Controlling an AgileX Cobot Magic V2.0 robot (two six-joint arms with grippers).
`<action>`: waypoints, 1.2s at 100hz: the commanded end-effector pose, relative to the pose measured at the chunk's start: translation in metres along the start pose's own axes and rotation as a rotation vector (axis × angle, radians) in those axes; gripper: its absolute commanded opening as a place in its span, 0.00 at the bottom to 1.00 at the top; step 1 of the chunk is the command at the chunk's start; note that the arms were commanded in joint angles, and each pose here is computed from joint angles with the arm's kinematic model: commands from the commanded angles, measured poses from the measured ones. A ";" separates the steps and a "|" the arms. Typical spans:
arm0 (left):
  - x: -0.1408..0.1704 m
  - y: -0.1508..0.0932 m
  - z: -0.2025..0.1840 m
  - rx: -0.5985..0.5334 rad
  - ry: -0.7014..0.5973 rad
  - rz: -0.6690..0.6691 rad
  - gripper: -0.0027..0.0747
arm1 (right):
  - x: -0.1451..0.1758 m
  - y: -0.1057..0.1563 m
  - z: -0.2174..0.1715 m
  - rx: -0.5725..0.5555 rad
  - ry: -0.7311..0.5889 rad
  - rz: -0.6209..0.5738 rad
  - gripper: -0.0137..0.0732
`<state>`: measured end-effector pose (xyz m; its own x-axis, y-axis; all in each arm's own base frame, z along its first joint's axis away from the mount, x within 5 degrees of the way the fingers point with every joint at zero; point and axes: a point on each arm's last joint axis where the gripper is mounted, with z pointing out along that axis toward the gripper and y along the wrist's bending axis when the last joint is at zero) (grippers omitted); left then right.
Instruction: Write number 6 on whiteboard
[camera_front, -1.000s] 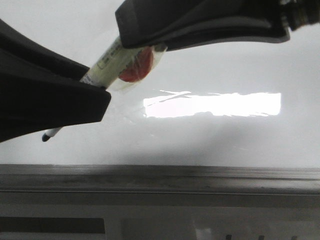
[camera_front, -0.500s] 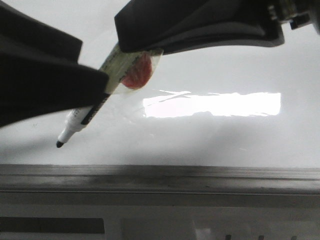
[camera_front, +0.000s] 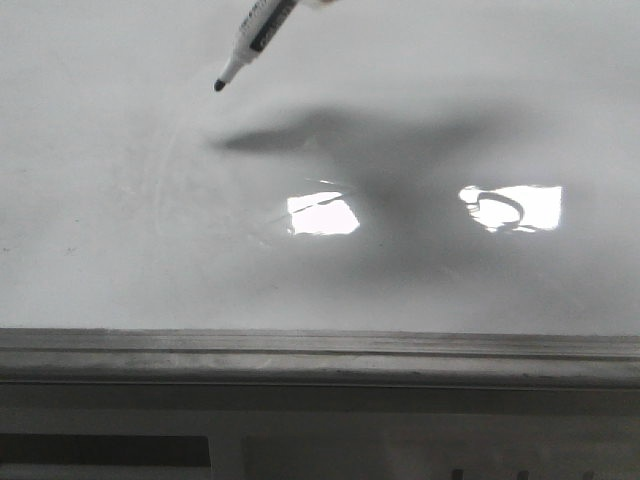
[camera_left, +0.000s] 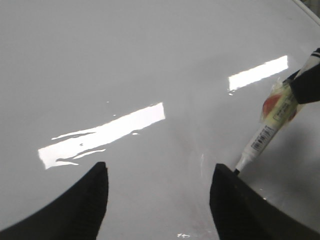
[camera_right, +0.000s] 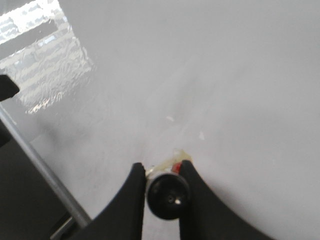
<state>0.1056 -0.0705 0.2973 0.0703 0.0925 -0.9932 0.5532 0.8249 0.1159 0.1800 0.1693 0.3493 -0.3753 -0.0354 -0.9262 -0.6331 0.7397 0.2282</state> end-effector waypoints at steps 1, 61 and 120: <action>-0.018 0.004 0.000 -0.024 -0.103 -0.026 0.57 | -0.021 -0.003 0.006 0.018 -0.127 -0.017 0.08; -0.018 0.004 0.000 -0.023 -0.103 -0.041 0.50 | 0.019 0.003 0.012 -0.009 0.128 -0.060 0.08; -0.012 -0.008 0.004 0.071 -0.051 0.087 0.50 | -0.001 0.031 0.019 -0.098 0.089 -0.096 0.08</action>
<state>0.1050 -0.0713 0.2967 0.0908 0.1384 -0.9862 0.5589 0.8126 0.1655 0.1816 0.2096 0.3224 -0.4767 -0.2288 -0.8488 -0.6958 0.6882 0.2052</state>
